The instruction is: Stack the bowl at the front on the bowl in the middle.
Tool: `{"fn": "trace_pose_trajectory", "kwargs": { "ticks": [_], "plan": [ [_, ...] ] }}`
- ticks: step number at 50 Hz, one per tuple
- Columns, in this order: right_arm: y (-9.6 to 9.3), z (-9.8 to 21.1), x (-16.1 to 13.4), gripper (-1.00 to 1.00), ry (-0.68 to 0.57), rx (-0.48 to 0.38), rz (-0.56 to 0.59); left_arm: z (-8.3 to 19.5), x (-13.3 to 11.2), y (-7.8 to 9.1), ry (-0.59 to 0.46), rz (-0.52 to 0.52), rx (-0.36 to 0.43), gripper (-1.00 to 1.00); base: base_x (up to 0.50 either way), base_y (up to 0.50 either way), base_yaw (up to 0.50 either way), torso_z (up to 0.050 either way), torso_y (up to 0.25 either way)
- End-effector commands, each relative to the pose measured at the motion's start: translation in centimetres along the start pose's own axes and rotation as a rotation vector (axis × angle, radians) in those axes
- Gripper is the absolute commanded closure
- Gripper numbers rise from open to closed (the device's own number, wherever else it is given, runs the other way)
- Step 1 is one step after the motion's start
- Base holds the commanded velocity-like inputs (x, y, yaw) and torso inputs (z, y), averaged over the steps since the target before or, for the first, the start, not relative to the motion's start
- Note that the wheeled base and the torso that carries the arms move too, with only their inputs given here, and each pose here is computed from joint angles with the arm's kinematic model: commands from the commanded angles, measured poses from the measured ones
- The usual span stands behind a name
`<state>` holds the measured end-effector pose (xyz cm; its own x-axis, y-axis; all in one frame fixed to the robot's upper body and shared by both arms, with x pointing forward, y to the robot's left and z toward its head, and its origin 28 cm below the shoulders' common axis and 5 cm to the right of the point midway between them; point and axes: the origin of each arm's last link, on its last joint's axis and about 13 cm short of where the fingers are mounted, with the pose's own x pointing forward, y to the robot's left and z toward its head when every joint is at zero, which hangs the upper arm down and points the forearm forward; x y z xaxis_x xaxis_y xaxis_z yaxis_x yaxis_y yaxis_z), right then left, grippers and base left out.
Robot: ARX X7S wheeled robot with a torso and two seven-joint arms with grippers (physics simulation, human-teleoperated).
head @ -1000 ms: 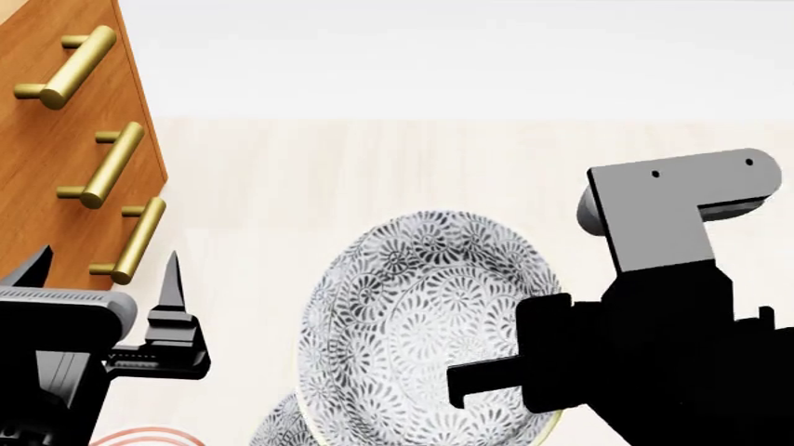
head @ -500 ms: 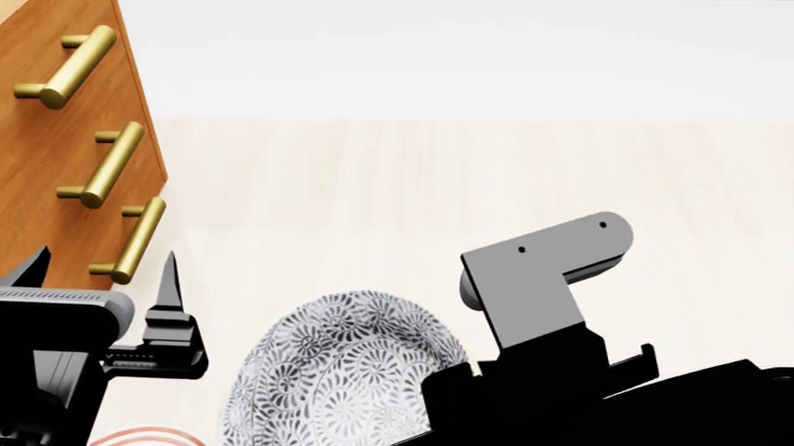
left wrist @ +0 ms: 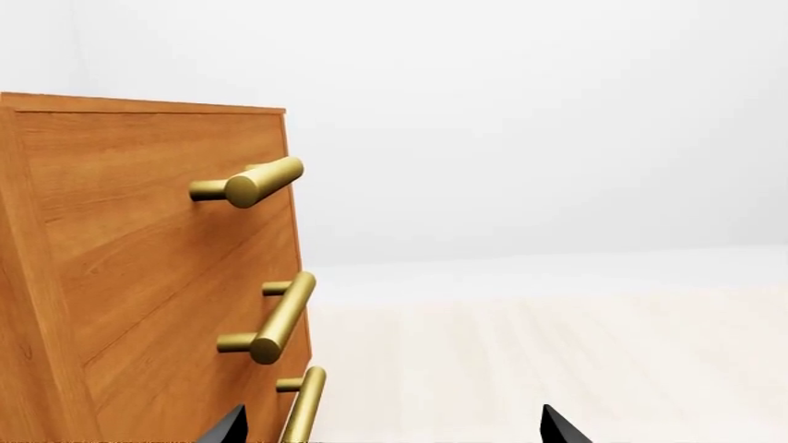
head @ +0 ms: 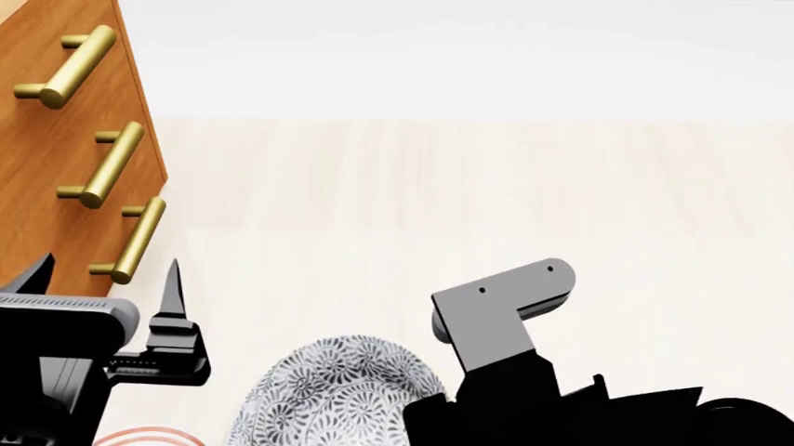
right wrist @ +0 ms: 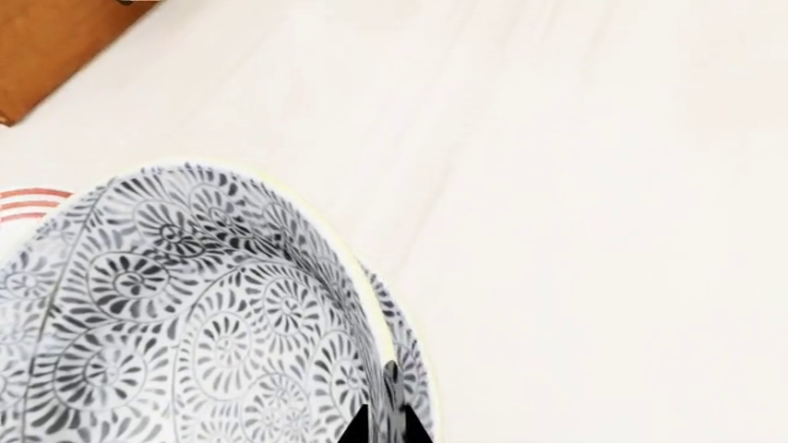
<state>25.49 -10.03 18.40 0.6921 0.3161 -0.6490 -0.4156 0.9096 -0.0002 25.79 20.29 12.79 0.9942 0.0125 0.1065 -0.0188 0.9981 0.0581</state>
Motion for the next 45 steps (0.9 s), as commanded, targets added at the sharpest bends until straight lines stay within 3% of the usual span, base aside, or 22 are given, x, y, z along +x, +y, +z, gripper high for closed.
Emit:
{"fn": "trace_pose_trajectory", "kwargs": {
  "ticks": [1,17,18,35,37,38,39,40,42,43,44,45],
  "plan": [
    [-0.5,-0.9,2.1,1.0,0.037,0.006,0.003,-0.2,0.0,0.0,0.005,-0.003,0.003,-1.0,0.0,0.0,0.0,0.0,0.0],
    [-0.7,-2.1,4.1,1.0,0.091,0.026,0.032,-0.4,0.1,-0.1,0.008,-0.003,0.009,-1.0,0.0,0.0,0.0,0.0,0.0],
    [-0.7,-2.1,4.1,-1.0,0.1,0.026,0.034,-0.4,0.0,-0.1,0.009,-0.004,0.009,-1.0,0.0,0.0,0.0,0.0,0.0],
    [-0.6,-1.9,3.7,-1.0,0.065,0.008,0.0,-0.4,-0.2,-0.1,0.008,-0.011,0.009,-1.0,0.0,0.0,0.0,0.0,0.0],
    [-0.8,-1.2,3.1,-1.0,-0.074,0.016,-0.043,-0.2,-0.3,-0.1,0.003,-0.012,0.007,-1.0,0.0,0.0,0.0,0.0,0.0],
    [-0.9,-0.4,2.4,-1.0,-0.226,0.038,-0.071,0.0,-0.4,0.0,0.0,-0.011,0.002,-1.0,0.0,0.0,0.0,0.0,0.0],
    [-1.0,-0.2,2.1,-1.0,-0.297,0.047,-0.069,0.0,-0.4,0.0,-0.002,-0.01,0.001,-1.0,0.0,0.0,0.0,0.0,0.0],
    [-0.9,0.4,1.1,-1.0,-0.501,0.027,-0.089,0.2,-0.4,0.1,-0.007,-0.008,-0.007,-1.0,0.0,0.0,0.0,0.0,0.0],
    [-0.8,0.4,-0.2,-1.0,-0.688,0.05,-0.086,0.3,-0.6,0.1,-0.014,-0.008,-0.017,-1.0,0.0,0.0,0.0,0.0,0.0],
    [-0.7,0.2,-0.4,-1.0,-0.688,0.053,-0.112,0.4,-0.7,0.1,-0.018,-0.009,-0.021,-1.0,0.0,0.0,0.0,0.0,0.0],
    [-0.5,-0.1,-1.2,-1.0,-0.802,0.026,-0.19,0.6,-0.8,0.1,-0.036,-0.013,-0.034,-1.0,0.0,0.0,0.0,0.0,0.0],
    [-0.4,-0.4,-1.4,-1.0,-0.833,-0.02,-0.21,0.6,-0.9,0.1,-0.044,-0.011,-0.036,-1.0,0.0,0.0,0.0,0.0,0.0]
  ]
}}
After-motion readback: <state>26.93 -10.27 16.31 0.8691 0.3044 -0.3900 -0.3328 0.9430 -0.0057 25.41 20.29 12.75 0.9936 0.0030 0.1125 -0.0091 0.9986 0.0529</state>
